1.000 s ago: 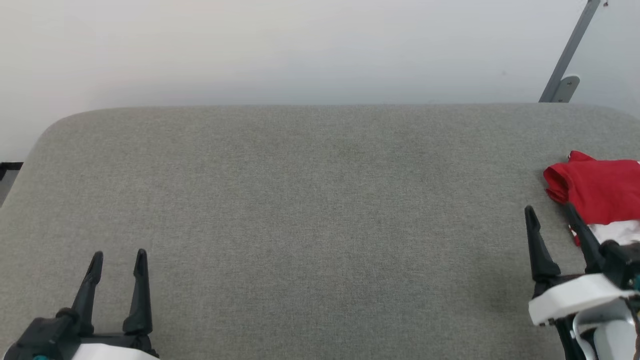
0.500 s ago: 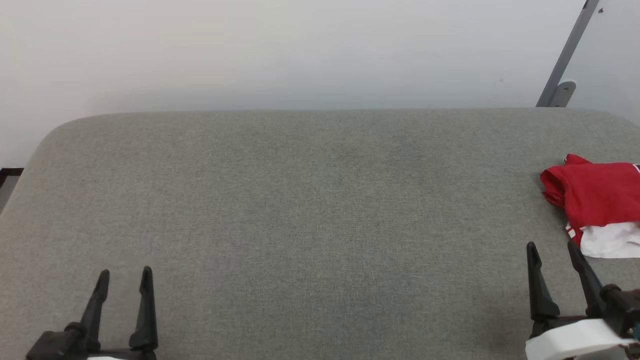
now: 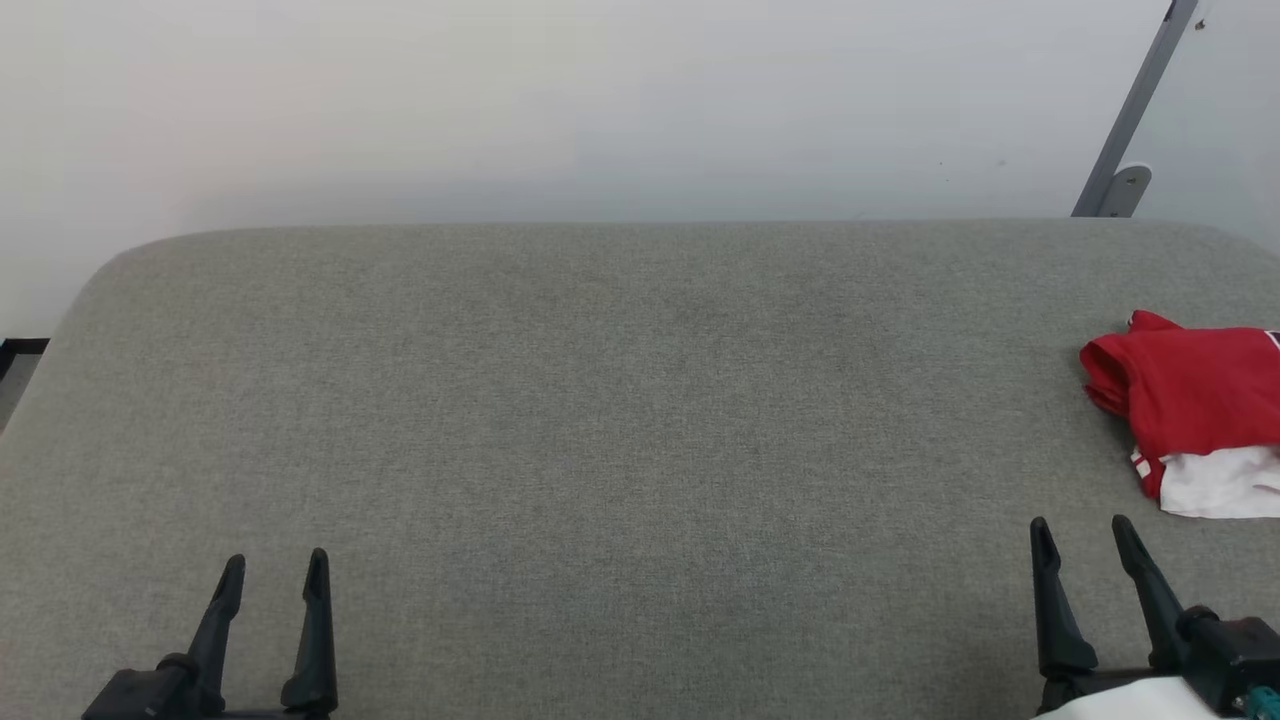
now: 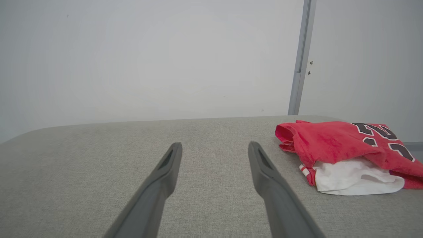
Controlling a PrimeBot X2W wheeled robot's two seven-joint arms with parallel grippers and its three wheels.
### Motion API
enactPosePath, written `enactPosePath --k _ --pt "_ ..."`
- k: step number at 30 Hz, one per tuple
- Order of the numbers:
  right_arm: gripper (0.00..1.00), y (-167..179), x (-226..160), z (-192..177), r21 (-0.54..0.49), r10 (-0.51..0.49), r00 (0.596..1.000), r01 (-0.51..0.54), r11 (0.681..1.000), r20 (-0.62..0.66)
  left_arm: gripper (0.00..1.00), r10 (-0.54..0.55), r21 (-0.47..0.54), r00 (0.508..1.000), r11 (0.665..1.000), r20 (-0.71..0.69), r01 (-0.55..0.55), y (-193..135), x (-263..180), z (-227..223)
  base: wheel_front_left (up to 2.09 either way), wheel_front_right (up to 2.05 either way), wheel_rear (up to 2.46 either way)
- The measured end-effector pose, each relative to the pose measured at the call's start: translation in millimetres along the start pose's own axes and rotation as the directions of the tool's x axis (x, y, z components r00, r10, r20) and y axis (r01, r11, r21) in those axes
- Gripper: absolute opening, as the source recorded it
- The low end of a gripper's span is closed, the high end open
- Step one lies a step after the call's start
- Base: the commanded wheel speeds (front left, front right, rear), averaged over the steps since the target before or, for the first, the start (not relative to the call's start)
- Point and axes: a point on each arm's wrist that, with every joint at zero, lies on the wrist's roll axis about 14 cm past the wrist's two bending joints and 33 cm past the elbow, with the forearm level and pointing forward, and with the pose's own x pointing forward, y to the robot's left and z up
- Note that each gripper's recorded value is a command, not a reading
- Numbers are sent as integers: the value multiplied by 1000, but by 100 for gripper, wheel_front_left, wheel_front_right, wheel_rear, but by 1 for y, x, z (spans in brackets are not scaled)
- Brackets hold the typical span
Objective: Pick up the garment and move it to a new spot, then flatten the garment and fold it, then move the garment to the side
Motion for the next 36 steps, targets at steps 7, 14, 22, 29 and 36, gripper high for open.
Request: enactPosePath --k 7,14,22,29,36 --pt "100 4 0 0 7 5 1000 -5 1000 0 100 3 -10 1000 1000 -2 -3 -3 -1 -2 0 0 0" --pt "100 5 -1 -2 10 5 1000 -5 1000 -3 100 -6 -15 1000 1000 -8 6 -8 -1 -4 0 0 0" --pt "0 5 -4 -11 19 -2 999 2 1000 -34 0 8 -19 1000 1000 -26 -8 -6 -4 -10 0 0 0" --pt "0 0 -10 -26 100 -30 996 39 994 -89 0 31 -109 997 993 -71 -39 -6 -6 -23 0 0 0" --pt "0 -4 -6 -26 224 -57 993 78 972 -100 0 57 -230 994 970 -90 -76 -2 -4 -26 0 0 0"
